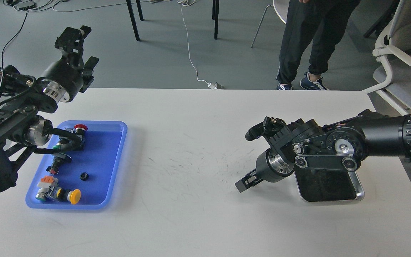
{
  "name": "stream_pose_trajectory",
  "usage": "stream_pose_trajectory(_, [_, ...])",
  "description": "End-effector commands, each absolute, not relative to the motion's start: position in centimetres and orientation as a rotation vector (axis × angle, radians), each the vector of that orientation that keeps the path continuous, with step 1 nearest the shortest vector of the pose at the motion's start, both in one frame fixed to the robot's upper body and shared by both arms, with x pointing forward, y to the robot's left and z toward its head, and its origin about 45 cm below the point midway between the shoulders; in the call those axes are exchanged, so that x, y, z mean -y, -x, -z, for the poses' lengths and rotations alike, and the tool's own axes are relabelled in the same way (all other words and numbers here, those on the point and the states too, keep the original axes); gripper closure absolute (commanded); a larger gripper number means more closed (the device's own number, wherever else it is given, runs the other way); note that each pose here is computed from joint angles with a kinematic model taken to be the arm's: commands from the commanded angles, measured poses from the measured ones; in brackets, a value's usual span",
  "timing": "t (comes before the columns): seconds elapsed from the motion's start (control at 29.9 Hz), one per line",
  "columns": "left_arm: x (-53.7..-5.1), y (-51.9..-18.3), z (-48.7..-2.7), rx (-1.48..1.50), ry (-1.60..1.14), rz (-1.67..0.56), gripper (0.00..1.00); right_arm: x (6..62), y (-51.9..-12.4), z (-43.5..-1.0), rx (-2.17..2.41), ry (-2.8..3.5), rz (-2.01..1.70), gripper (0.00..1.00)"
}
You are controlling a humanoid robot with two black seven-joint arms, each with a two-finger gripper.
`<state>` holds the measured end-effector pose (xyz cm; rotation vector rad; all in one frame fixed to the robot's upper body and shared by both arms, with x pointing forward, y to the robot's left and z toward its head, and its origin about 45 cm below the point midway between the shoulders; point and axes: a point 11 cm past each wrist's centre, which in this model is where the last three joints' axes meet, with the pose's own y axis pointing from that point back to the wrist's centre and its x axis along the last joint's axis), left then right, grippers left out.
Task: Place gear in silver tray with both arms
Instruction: 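Grasp the black gear on the table with the right gripper, then carry the gear into the silver tray and open the right gripper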
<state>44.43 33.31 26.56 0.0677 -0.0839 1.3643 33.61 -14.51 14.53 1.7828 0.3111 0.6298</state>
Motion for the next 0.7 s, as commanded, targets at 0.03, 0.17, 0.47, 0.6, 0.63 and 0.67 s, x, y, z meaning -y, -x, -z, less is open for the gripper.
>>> stream_pose_trajectory(0.03, [-33.6, -44.4, -26.7, 0.088, -0.069, -1.369, 0.03, 13.9, -33.6, -14.5, -0.323, -1.778, -0.64, 0.48])
stream_pose_trajectory(0.17, [-33.7, -44.5, -27.1, 0.091, -0.055, -1.375, 0.03, 13.7, -33.4, -14.6, -0.358, -1.77, -0.628, 0.63])
stream_pose_trajectory(0.47, [-33.9, -44.5, -27.4, 0.1, -0.054, -1.386, 0.03, 15.0, -33.3, -14.3, -0.388, -1.727, -0.607, 0.98])
stream_pose_trajectory(0.6, [-33.7, -44.5, -27.5, 0.1, -0.051, -1.38, 0.03, 15.8, -34.0, -15.2, -0.353, -1.727, -0.606, 0.98])
stream_pose_trajectory(0.63, [-33.7, -44.5, -27.5, 0.101, -0.051, -1.379, 0.03, 16.1, -34.5, -15.9, -0.331, -1.728, -0.612, 0.98])
stream_pose_trajectory(0.67, [-33.7, -44.5, -27.4, 0.101, -0.054, -1.38, 0.03, 16.4, -35.1, -16.8, -0.303, -1.731, -0.617, 0.98])
